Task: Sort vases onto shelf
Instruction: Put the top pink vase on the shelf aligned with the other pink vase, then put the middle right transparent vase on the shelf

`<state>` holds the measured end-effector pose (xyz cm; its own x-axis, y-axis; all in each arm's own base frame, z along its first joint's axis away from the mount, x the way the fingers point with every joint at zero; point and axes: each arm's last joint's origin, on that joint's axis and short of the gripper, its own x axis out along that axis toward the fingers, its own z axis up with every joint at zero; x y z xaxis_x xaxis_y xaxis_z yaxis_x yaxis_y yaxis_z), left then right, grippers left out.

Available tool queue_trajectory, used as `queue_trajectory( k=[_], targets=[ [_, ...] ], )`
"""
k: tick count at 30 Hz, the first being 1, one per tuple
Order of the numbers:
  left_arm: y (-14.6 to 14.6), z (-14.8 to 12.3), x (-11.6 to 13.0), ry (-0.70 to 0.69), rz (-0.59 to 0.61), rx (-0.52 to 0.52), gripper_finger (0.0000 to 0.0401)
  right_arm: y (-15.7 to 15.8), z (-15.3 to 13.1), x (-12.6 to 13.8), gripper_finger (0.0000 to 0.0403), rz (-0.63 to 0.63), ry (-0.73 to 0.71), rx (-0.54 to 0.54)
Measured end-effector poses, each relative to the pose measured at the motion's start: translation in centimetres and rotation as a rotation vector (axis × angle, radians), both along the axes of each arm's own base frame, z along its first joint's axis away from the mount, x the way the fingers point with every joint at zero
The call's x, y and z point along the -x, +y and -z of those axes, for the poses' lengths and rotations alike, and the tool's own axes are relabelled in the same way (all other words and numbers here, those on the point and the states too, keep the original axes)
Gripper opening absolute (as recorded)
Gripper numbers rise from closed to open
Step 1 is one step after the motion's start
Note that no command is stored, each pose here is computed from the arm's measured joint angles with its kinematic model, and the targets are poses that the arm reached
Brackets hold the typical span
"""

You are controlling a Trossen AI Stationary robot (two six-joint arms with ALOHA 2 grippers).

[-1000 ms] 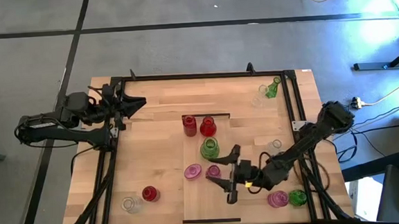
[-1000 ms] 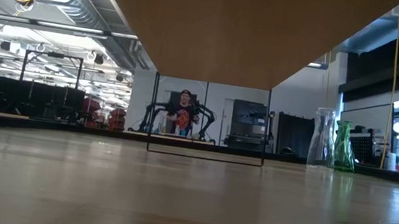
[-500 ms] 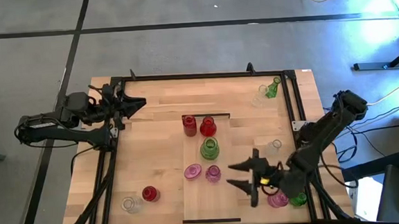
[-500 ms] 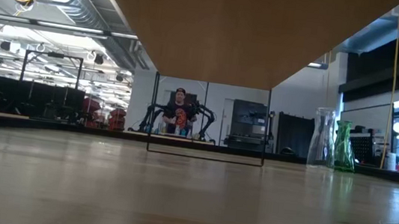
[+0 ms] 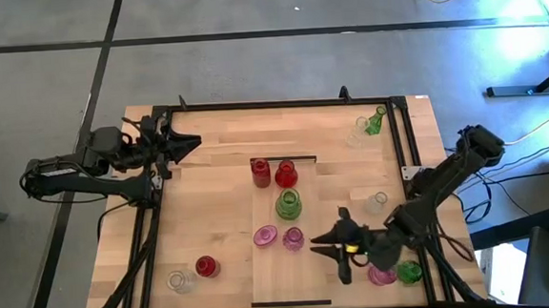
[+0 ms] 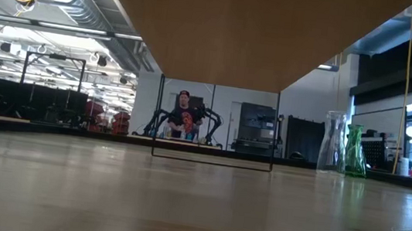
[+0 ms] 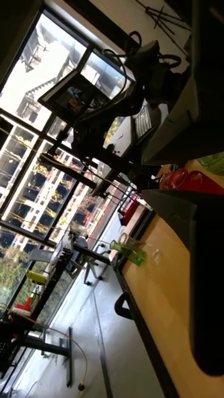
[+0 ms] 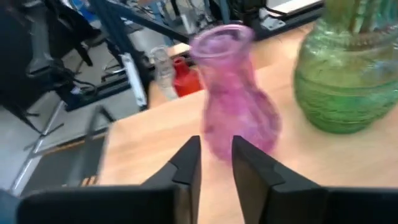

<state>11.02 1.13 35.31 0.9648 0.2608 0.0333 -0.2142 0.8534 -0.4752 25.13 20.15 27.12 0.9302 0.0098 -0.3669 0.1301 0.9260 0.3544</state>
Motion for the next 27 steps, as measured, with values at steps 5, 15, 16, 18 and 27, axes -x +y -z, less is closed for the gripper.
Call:
queue_trajectory(
  k=[5,15,16,18,27],
  targets=[
    [0.0,0.0,0.0,0.0,-0.001,0.0,0.0068,-1.0,0.8,-1.1,0.0043,-0.008,0.056,0.002],
    [0.0,0.0,0.0,0.0,0.003,-0.001,0.0068,-1.6,1.4,-2.0,0.0033,-0.055,0.1,-0.039],
    [0.0,0.0,0.0,0.0,0.003,-0.001,0.0068,-1.6,1.4,-2.0,0.0033,-0.057,0.103,-0.04],
    [0.0,0.0,0.0,0.001,0.003,-0.001,0.0068,-1.6,1.5,-1.9,0.0033,-0.049,0.116,-0.053],
    [0.0,0.5,0.0,0.049,0.003,0.0,0.0068,-3.4,-1.2,0.2,0.0033,0.025,0.227,-0.019]
  ],
)
